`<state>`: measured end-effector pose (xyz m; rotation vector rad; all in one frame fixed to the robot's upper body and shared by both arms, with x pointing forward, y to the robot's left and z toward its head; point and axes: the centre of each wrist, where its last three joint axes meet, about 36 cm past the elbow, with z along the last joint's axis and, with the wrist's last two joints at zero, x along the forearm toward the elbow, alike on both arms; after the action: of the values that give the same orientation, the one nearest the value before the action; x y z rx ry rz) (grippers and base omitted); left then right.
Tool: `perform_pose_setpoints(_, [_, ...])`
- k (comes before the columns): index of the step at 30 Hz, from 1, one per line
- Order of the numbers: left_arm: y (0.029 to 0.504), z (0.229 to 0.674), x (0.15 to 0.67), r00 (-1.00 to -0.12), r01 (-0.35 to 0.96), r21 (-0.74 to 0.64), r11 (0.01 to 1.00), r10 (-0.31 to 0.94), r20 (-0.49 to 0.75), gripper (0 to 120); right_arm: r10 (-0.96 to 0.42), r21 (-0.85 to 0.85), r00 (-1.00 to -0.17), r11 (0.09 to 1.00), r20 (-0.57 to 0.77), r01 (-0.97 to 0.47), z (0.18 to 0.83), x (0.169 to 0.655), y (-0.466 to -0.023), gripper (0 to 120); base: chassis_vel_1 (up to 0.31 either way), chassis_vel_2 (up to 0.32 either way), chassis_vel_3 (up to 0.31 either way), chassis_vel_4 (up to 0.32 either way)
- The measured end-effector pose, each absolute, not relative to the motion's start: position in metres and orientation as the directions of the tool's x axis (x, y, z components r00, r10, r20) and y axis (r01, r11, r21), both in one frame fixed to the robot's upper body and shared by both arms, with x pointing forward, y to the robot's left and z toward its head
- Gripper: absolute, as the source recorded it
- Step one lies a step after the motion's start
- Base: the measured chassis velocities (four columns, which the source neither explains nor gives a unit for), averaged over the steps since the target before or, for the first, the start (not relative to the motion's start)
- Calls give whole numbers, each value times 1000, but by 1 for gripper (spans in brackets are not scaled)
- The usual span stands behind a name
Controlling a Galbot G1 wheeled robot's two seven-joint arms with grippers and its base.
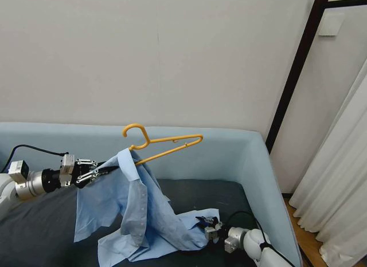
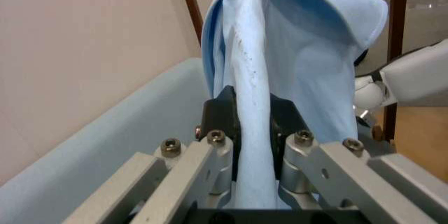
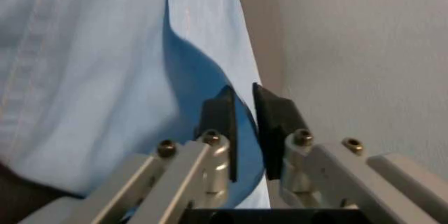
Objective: Pick up the clothes from the sofa and hang them on the clothes hanger.
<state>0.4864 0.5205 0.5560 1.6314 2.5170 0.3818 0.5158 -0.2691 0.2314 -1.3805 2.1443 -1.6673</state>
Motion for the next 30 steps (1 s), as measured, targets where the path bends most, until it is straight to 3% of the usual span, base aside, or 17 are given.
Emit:
perform_pose_setpoints(2, [522,554,485,-417,878,272,393,908,33,7,-681,-808,-612,51,402,-587,235,515,-281,0,0,0,0,0])
perform_pose_setpoints(4, [522,554,484,-418,878,272,394,908,31,7,-679,-807,-620,70,393,-587,236,515,-285,0,0,0,0,0])
perform_pose_setpoints(8, [521,554,483,-417,876,277,394,909,24,7,-660,-755,-693,286,291,-590,243,509,-309,0,0,0,0,0])
perform_pose_setpoints(9, [521,554,483,-417,876,277,394,909,24,7,-660,-755,-693,286,291,-590,243,509,-309,0,0,0,0,0])
perform_pose_setpoints(14, [520,556,483,-409,877,282,388,912,18,7,-597,-492,-799,676,70,-548,269,498,-309,0,0,0,0,0])
perform_pose_setpoints(15, [520,556,483,-409,877,282,388,912,18,7,-597,-492,-799,676,70,-548,269,498,-309,0,0,0,0,0])
perform_pose_setpoints(18, [518,556,483,-392,884,284,371,920,20,7,-504,-248,-861,844,-62,-476,302,495,-304,0,0,0,0,0])
perform_pose_setpoints(23, [520,554,482,-369,895,279,348,929,26,7,-422,-84,-889,907,-176,-413,335,500,-315,0,0,0,0,0])
perform_pose_setpoints(30, [524,553,479,-319,917,275,289,945,69,7,-332,71,-902,929,-276,-363,381,503,-328,0,0,0,0,0])
